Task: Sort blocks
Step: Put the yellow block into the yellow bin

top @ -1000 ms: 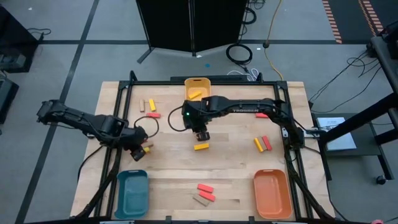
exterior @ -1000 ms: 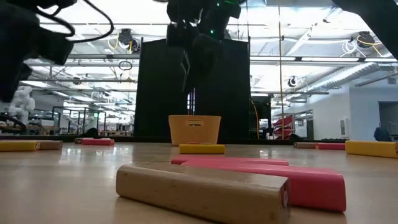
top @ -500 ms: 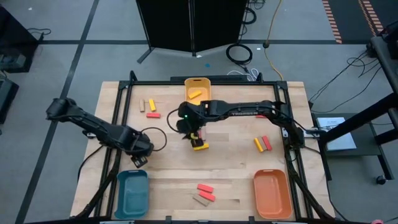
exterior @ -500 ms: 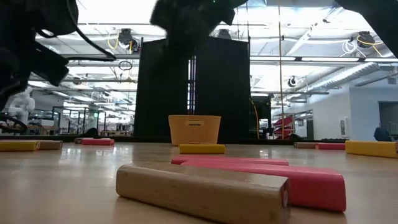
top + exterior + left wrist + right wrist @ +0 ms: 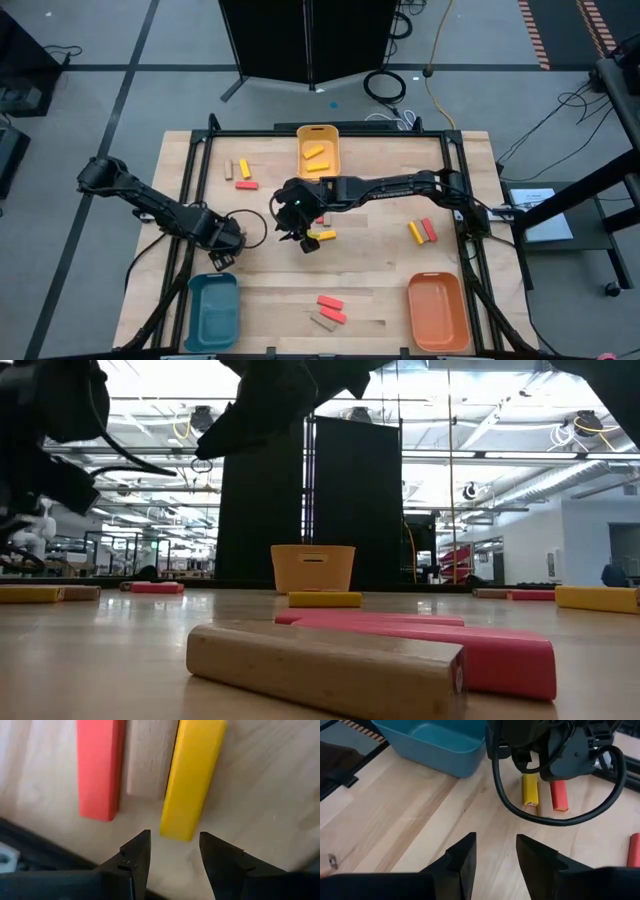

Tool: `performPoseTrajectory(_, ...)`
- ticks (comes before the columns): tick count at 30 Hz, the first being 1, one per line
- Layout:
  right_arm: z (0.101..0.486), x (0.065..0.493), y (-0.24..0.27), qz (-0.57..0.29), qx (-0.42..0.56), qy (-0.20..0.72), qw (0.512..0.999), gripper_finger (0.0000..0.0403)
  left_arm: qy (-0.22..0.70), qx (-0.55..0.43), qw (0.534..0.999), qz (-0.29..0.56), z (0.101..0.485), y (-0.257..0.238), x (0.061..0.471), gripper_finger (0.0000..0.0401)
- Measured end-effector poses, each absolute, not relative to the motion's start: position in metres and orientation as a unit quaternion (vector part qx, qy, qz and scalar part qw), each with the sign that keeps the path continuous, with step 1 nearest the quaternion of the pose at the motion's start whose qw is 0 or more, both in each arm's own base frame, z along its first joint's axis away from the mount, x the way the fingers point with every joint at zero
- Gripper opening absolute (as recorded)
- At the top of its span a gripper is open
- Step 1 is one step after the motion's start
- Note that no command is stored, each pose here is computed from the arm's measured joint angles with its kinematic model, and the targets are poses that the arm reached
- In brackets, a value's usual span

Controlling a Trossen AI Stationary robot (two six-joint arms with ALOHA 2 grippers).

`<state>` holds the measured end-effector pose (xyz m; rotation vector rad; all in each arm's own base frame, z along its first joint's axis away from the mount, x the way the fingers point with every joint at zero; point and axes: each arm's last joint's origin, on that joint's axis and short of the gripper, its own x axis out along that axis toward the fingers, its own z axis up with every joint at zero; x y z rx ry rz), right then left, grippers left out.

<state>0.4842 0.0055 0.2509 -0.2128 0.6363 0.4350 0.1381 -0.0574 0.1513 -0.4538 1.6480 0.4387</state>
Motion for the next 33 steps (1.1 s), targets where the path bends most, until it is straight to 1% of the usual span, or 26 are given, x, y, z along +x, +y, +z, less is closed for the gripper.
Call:
performPoseTrajectory(6,0.250,0.483,0.005,0.213,-0.101,0.319,0.918,0.0132,0.703,-0.208,0.656,0.181,0.140,-0.057,0.139,0.0166)
performPoseTrajectory(17,0.249,0.482,0.005,0.210,-0.092,0.324,0.918,0.0132,0.705,-0.206,0.655,0.181,0.135,-0.056,0.136,0.0163)
performPoseTrajectory(20,0.249,0.482,0.005,0.210,-0.091,0.324,0.918,0.0132,0.704,-0.207,0.654,0.182,0.135,-0.056,0.136,0.0143)
performPoseTrajectory(25,0.249,0.482,0.005,0.209,-0.087,0.328,0.917,0.0132,0.705,-0.207,0.654,0.182,0.135,-0.056,0.135,0.0088)
performPoseTrajectory(33,0.248,0.482,0.005,0.209,-0.087,0.329,0.917,0.0132,0.697,-0.212,0.662,0.175,0.140,-0.057,0.137,0.0084)
